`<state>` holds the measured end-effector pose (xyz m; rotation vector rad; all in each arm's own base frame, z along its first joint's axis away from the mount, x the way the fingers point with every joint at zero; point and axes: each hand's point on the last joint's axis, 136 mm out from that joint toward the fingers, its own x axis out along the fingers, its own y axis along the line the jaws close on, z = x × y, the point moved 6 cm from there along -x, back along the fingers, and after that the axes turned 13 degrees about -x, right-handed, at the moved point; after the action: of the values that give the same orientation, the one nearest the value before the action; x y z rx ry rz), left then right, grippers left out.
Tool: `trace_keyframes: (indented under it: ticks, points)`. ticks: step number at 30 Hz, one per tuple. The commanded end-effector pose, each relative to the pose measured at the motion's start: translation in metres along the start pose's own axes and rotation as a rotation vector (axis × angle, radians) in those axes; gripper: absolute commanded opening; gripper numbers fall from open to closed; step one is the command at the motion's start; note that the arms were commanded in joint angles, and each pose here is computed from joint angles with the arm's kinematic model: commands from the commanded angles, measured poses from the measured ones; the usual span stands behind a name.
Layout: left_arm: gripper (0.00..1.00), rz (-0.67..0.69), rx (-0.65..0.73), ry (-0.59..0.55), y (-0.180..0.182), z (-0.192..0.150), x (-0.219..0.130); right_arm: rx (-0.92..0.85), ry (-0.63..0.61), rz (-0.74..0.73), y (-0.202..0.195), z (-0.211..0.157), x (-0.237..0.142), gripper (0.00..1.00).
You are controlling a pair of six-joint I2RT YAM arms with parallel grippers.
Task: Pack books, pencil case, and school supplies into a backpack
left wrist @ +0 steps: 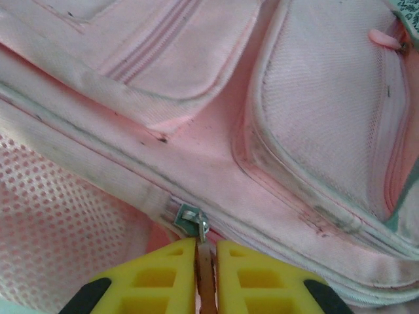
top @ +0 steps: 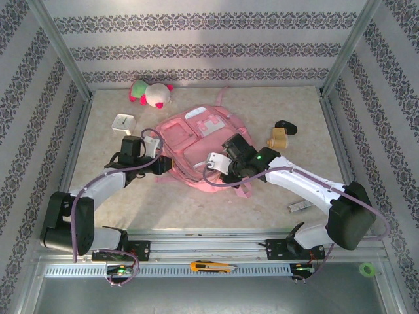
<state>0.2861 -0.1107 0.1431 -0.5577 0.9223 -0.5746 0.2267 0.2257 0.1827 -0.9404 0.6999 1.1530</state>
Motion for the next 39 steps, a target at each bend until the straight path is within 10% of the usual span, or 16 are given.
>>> trace_keyframes:
  ticks: [1, 22, 26, 29, 39]
  points:
    - [0.10, -0.045, -0.003, 0.057, -0.011, -0.017, -0.004, 0.073, -0.140, -0.163, -0.034, 0.026, -0.016, 0.00]
    - [0.00, -0.470, 0.254, 0.183, -0.128, -0.025, -0.005, 0.265, -0.226, -0.231, -0.059, 0.035, -0.001, 0.00]
    - [0.00, -0.343, 0.243, 0.126, -0.116, -0.020, -0.001, 0.327, -0.282, -0.204, -0.052, 0.036, -0.014, 0.32]
    - [0.00, -0.229, 0.233, 0.115, -0.099, -0.023, 0.004, 0.523, -0.312, -0.180, -0.050, 0.024, -0.030, 0.49]
    - [0.00, -0.153, 0.218, 0.128, -0.065, -0.048, 0.021, 1.424, -0.265, -0.118, -0.024, -0.068, -0.019, 0.55]
